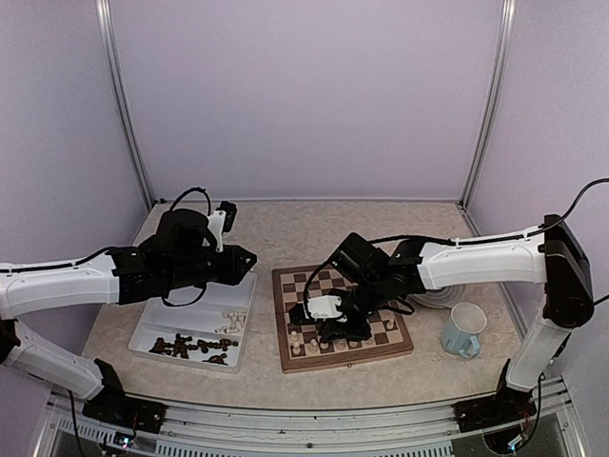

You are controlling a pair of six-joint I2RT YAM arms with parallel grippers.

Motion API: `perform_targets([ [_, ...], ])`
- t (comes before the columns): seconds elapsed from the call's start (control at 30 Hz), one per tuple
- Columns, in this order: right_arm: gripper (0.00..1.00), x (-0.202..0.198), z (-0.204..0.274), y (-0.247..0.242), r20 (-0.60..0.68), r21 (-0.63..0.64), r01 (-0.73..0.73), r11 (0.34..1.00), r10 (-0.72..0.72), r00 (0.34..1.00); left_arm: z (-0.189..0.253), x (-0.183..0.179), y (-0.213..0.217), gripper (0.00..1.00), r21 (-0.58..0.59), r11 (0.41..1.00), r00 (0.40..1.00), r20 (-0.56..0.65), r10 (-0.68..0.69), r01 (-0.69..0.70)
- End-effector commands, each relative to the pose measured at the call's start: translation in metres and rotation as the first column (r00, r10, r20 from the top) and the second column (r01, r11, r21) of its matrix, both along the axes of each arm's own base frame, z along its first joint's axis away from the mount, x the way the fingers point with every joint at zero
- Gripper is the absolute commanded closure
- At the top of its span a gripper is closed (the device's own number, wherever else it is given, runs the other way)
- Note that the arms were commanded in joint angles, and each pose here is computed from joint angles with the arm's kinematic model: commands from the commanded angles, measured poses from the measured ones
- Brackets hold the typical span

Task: Set up the chess pieces on the board
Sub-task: Place the bishop on c1.

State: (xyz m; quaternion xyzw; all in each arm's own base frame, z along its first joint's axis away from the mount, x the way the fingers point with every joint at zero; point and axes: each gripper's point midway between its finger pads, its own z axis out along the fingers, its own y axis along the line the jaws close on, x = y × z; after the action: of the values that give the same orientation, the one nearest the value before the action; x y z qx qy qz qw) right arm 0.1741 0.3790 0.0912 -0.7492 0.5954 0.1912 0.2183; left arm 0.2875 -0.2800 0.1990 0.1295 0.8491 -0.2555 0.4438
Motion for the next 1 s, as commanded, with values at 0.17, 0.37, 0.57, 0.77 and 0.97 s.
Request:
perform_targets([
  [0.17,1.0,-0.005,-0.016,-0.003,-0.011,-0.035,-0.005,0.999,0.005,1.0,0.003,0.001,0.006,0.79,-0.01,1.0,1.0,0.01,0.02,-0.019],
  [0.37,1.0,-0.002,-0.019,-0.004,0.002,-0.044,0.005,0.999,-0.005,1.0,0.003,0.001,0.007,0.79,-0.007,1.0,1.0,0.009,0.023,-0.023],
  [0.57,1.0,0.0,-0.02,-0.002,0.008,-0.04,0.012,0.999,-0.011,1.0,0.002,0.001,0.008,0.79,-0.01,1.0,1.0,0.007,0.024,-0.024],
  [0.77,0.91,0.0,-0.021,-0.003,0.003,-0.047,0.016,0.999,-0.016,1.0,0.0,0.0,0.008,0.79,-0.012,1.0,1.0,0.003,0.024,-0.024],
  [0.97,0.8,-0.001,-0.015,-0.003,0.004,-0.037,0.019,0.999,-0.018,1.0,0.002,0.001,0.008,0.79,-0.012,1.0,1.0,0.008,0.023,-0.023],
])
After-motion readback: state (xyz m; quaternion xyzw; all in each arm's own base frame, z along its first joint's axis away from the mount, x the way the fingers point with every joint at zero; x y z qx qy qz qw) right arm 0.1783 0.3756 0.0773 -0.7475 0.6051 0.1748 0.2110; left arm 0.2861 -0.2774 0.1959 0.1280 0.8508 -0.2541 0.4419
